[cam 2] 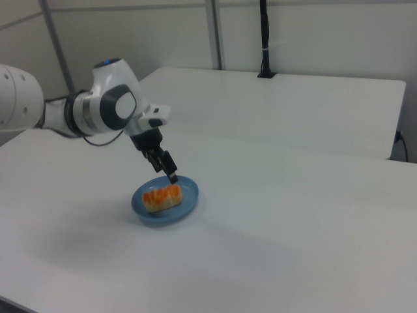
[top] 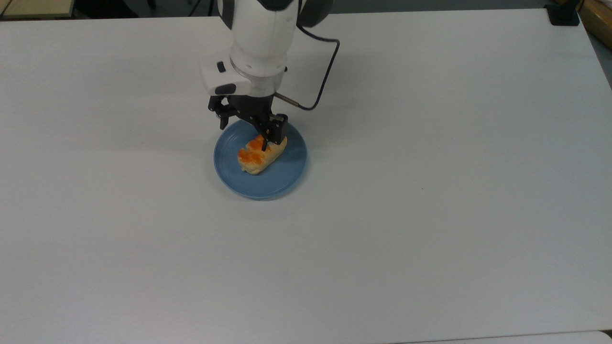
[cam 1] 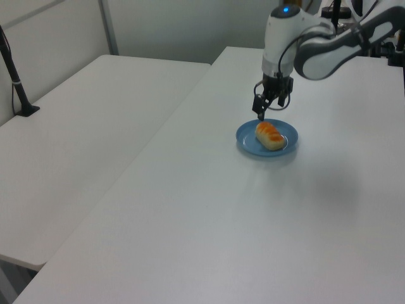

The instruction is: Put the bread on a plate

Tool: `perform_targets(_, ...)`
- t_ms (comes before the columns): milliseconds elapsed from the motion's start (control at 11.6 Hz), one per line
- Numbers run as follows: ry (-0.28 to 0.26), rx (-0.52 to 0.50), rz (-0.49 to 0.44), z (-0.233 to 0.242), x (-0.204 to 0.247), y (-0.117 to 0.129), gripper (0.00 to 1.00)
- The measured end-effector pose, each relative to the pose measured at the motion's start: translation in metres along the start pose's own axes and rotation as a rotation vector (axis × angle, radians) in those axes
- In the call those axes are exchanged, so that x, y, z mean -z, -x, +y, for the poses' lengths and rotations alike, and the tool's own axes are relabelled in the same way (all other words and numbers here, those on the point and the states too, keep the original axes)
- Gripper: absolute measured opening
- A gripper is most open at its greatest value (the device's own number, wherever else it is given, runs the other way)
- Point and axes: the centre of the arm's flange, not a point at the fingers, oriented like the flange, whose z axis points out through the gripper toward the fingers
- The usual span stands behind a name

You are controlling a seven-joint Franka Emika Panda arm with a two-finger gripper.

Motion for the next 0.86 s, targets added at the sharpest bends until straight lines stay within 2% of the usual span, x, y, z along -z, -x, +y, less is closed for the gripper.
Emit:
perform_targets(344,-0.104,0.144,-0.158,0.039,0.086,-0.034,1.00)
perform_targets(602,-0.132,0.220,-0.110,0.047,0.129,-0.040,1.00)
perform_targets(860,-0.142,0.261,-0.094,0.051,0.165,-0.028,1.00)
